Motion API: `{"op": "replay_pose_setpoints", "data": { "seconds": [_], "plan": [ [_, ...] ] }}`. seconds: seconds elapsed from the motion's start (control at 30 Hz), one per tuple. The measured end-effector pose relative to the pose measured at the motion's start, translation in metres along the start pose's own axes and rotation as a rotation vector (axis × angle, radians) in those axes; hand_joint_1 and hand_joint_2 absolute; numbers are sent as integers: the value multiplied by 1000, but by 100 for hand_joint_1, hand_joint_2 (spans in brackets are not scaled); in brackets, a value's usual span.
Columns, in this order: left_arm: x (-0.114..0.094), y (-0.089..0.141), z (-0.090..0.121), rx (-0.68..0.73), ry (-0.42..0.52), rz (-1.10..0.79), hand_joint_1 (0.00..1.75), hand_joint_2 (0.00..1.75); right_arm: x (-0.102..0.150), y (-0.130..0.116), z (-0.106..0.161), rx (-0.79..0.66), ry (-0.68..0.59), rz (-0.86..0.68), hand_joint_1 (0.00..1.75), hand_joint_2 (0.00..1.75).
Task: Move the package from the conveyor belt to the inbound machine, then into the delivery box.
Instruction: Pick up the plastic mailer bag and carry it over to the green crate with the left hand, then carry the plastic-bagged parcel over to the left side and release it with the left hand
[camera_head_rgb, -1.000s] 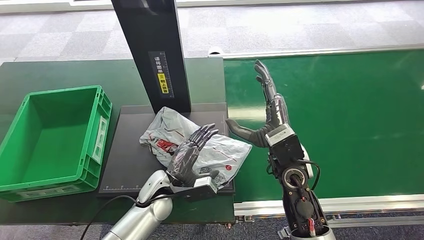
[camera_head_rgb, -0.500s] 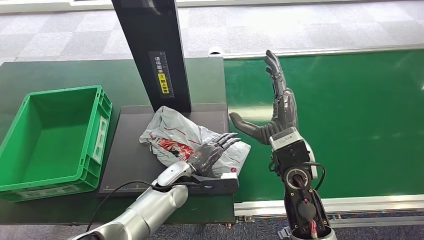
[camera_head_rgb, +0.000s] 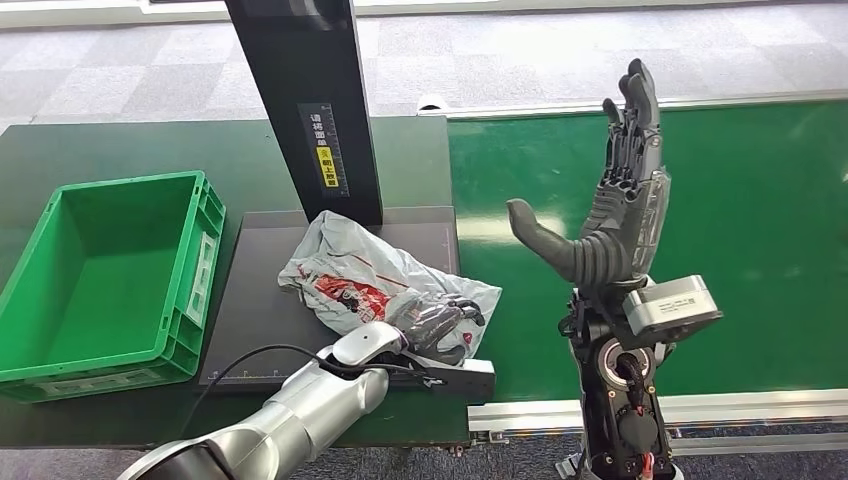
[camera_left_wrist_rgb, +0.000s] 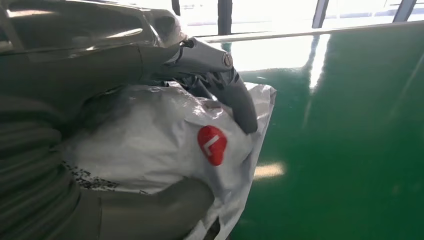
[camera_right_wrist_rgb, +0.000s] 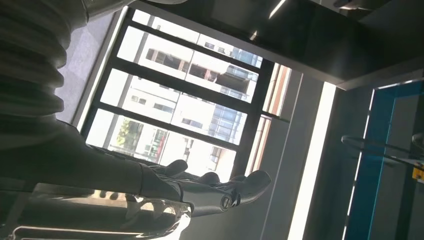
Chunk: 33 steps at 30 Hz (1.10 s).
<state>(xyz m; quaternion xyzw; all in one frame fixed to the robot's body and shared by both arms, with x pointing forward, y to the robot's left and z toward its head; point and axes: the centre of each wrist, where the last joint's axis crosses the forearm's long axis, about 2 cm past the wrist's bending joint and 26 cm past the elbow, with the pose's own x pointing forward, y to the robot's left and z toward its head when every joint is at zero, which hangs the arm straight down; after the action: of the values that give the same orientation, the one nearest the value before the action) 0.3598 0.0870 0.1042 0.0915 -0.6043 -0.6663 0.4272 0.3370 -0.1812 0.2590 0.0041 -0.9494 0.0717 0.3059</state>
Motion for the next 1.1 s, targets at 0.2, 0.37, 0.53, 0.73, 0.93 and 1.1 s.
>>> {"op": "replay_pose_setpoints", "data": {
  "seconds": [0.2, 0.37, 0.53, 0.73, 0.93, 1.1],
  "plan": [
    [-5, 8, 0, 7, 8, 8, 175, 175, 5, -9, -1, -57, -21, 3, 0, 175],
    [-13, 13, 2, 49, -10, 107, 175, 175, 8, -17, 0, -118, -35, 14, 0, 175],
    [-26, 28, 7, 239, -108, 250, 175, 175, 10, -26, 6, -174, -32, 41, 0, 175],
    [-30, 81, 22, 628, -244, 311, 175, 175, 13, -38, 13, -232, -30, 86, 0, 175],
    [-25, 141, 76, 990, -330, 231, 175, 175, 17, -49, 23, -269, -22, 132, 0, 175],
    [-18, 163, 131, 1375, -382, 63, 175, 175, 22, -56, 35, -295, -11, 174, 0, 175]
  ]
}}
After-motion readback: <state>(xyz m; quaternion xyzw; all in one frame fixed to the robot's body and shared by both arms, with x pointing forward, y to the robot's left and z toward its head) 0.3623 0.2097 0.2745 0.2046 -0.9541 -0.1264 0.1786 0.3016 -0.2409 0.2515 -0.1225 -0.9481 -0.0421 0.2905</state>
